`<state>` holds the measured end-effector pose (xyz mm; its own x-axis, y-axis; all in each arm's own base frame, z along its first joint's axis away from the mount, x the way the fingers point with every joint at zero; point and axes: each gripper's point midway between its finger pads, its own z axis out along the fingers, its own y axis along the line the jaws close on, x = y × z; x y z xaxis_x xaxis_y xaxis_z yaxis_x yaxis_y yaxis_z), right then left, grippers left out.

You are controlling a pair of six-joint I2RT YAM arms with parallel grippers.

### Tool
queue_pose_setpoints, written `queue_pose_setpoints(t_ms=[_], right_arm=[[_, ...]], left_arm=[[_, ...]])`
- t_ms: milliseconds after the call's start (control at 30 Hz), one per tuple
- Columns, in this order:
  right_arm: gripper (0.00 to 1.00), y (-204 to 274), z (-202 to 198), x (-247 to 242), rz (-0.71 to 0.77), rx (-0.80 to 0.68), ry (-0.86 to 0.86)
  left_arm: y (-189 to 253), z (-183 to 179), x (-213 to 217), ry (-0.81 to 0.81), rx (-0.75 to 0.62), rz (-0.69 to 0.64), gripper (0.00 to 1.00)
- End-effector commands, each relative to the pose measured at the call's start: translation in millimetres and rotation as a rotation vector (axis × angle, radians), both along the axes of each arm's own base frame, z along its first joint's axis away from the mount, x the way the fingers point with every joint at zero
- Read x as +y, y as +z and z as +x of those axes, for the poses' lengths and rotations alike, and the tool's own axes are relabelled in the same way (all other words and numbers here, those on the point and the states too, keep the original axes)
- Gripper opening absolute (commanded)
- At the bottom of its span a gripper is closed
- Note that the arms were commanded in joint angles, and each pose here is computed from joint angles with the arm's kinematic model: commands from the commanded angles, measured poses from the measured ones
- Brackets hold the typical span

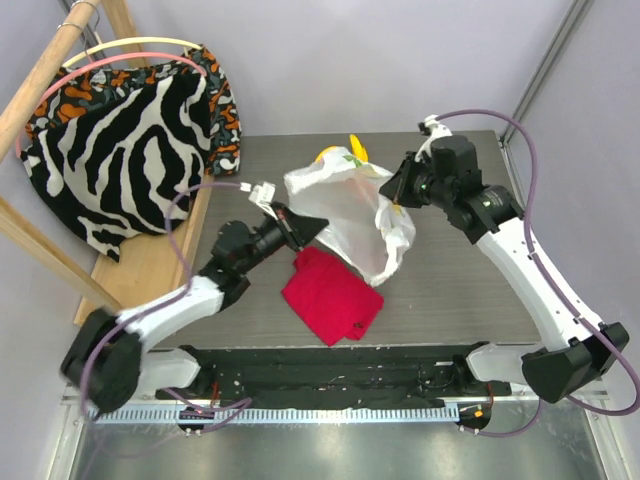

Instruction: Place the fruits into the plastic bag

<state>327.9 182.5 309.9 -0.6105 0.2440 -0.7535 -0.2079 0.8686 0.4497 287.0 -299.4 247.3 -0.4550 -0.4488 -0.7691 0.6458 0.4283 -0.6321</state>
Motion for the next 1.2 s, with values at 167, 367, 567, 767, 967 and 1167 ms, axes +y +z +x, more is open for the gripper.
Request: queue_pose_setpoints(t_ms=[167, 367, 567, 767, 967, 1167], right_arm=[[0.01, 72.1, -14.9, 79.5, 0.099, -0.196, 0.198], [0.01, 53.4, 5.9, 109.2, 0.153, -0.160, 0.231], [0.01, -17.0, 36.2, 143.0, 0.120, -0.027, 0.277], [0.13, -51.1, 52.2, 154.1, 0.084, -0.023, 0.295], [0.50, -81.1, 56.0, 155.0, 0.033, 0.010, 0.314], [0.71, -75.3, 53.0, 145.3, 0.008, -0.029, 0.301]], left_arm=[[86.0, -35.5, 109.5, 0.286, -0.109, 0.430, 0.00], [117.3, -60.5, 156.3, 0.399, -0.079, 0.520, 0.00], [104.6, -53.5, 166.0, 0.400, -0.003, 0.700, 0.00], [84.2, -20.7, 184.2, 0.486, 0.075, 0.815, 0.00], [71.7, 15.9, 208.7, 0.554, 0.161, 0.866, 0.00], [76.4, 39.0, 241.4, 0.634, 0.197, 0.805, 0.00]])
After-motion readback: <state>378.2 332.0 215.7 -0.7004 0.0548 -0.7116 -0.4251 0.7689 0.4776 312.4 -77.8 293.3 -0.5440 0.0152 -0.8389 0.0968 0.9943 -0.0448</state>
